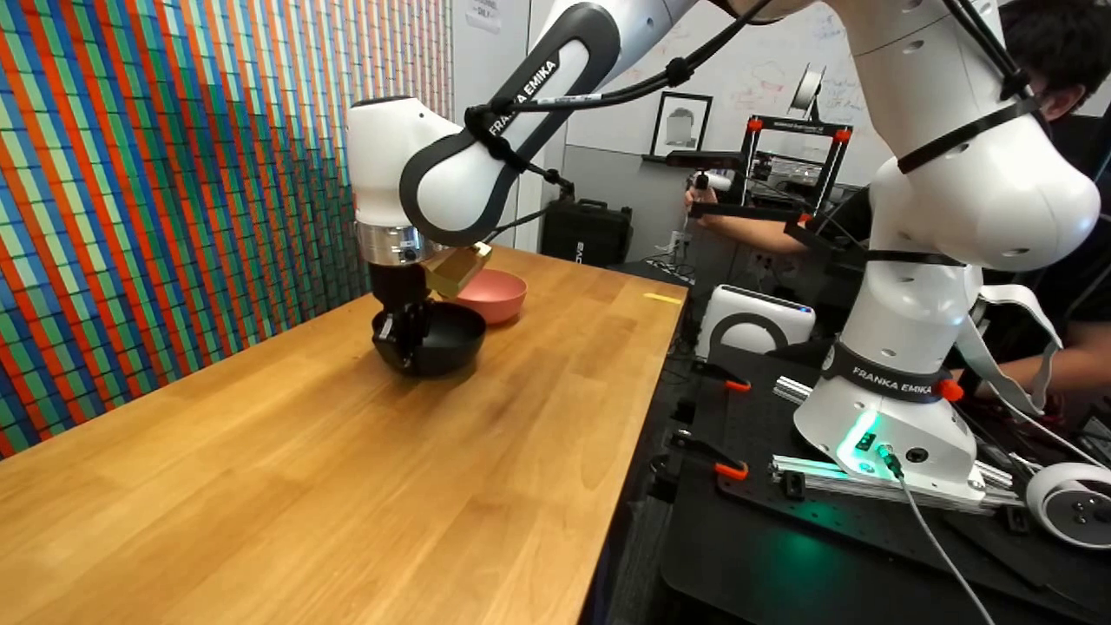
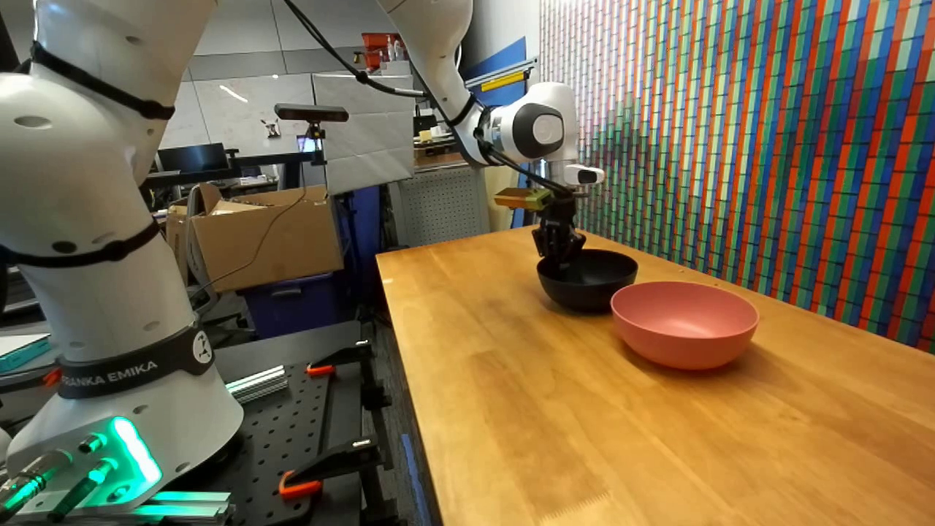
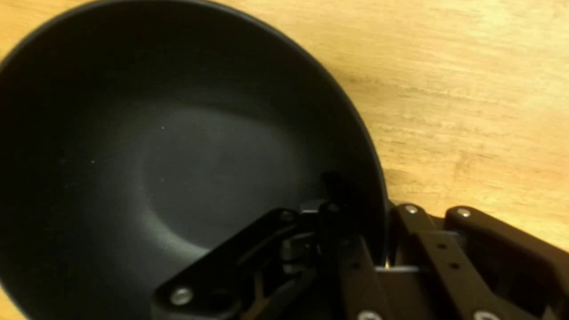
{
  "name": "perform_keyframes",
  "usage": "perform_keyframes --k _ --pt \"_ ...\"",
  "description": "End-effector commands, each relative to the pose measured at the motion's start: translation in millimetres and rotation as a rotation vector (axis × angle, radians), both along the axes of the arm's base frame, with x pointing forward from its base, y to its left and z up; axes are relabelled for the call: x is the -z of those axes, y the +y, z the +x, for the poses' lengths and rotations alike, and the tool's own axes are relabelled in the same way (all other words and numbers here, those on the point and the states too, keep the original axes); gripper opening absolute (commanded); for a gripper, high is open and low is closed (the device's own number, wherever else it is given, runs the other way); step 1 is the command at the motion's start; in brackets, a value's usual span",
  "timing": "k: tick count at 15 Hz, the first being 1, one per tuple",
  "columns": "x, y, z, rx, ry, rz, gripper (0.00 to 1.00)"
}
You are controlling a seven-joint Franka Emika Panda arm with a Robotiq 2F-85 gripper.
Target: Put the black bowl in the peach bowl
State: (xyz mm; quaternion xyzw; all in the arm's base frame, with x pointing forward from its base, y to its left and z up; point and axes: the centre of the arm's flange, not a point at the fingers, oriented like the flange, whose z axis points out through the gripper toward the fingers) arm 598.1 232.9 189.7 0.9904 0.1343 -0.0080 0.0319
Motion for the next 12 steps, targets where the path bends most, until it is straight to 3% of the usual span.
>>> perform_keyframes --k 1,6,12 --pt "-15.5 -1.9 15.7 0.02 0.0 0.003 0.02" --pt "-72.7 -12.2 39.6 0.031 -0.049 -0.03 0.0" --pt "-156.0 -57.6 57.5 0.086 -0.092 -0.064 0.01"
